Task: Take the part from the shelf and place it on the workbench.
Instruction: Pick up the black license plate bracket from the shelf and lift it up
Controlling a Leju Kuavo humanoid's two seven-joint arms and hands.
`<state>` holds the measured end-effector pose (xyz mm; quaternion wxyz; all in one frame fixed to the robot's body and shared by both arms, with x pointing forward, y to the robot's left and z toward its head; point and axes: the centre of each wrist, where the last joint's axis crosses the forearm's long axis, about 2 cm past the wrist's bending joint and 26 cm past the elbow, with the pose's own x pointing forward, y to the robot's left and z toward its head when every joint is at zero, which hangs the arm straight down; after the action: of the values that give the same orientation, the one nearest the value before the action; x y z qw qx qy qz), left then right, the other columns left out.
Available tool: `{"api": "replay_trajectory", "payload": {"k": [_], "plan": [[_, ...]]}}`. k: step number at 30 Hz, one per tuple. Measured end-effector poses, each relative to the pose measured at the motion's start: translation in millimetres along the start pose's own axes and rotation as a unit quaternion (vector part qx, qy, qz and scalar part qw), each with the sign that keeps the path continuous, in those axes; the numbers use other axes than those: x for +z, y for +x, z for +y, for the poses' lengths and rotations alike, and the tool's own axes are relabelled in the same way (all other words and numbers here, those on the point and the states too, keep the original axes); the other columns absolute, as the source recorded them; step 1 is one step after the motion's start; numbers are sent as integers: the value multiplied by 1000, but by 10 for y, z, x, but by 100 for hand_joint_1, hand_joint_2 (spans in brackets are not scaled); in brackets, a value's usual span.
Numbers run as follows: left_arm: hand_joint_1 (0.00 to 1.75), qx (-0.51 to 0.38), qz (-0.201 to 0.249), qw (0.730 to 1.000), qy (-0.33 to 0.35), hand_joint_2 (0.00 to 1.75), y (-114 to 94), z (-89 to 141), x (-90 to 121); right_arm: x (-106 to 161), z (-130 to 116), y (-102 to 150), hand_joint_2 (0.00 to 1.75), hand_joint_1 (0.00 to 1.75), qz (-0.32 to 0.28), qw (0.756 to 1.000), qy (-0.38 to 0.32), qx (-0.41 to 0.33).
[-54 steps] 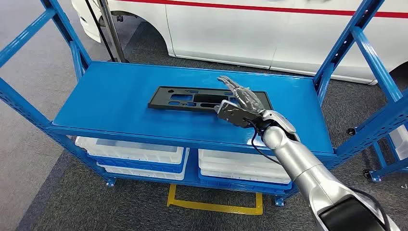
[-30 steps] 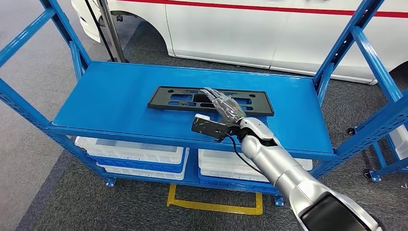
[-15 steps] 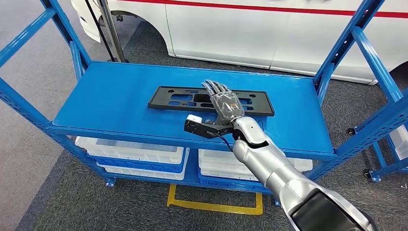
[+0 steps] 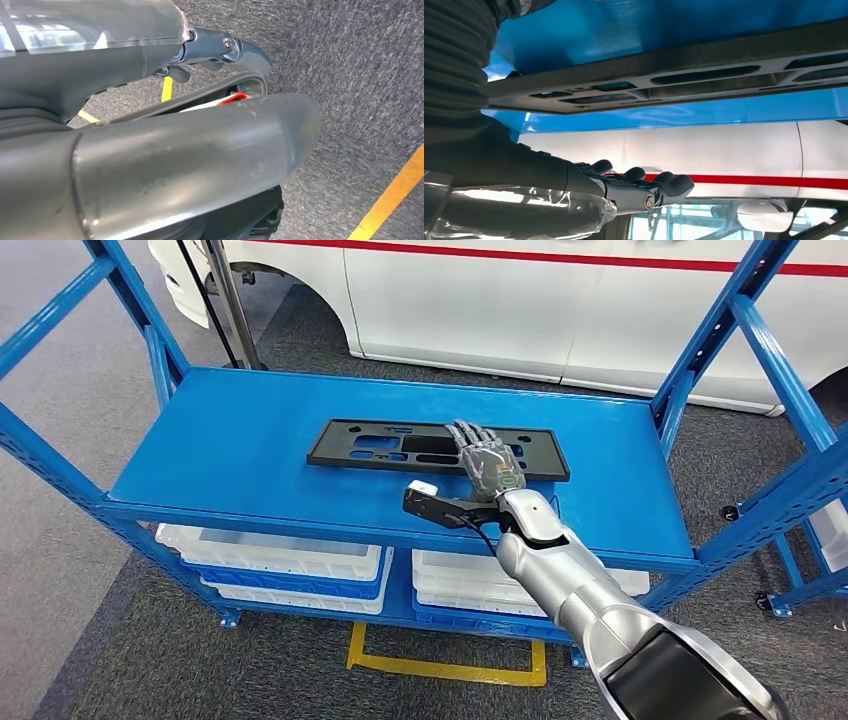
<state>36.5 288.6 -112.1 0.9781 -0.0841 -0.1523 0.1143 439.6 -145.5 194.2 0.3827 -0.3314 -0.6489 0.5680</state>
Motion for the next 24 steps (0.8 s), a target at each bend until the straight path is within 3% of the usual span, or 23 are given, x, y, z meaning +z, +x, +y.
{"api": "replay_trajectory", "payload": {"k": [16,20,24], "plan": [[0,-3,2,1000,-1,0,-1,-1,0,38,70,-80,175,0,24,999,34,17],[0,-5,4,1000,-6,0,-3,-4,0,50,88,-100,0,0,29,999,33,27],[0,-5,9,1000,-18,0,-4,-9,1,60,99,-115,0,0,20,999,29,38]]}}
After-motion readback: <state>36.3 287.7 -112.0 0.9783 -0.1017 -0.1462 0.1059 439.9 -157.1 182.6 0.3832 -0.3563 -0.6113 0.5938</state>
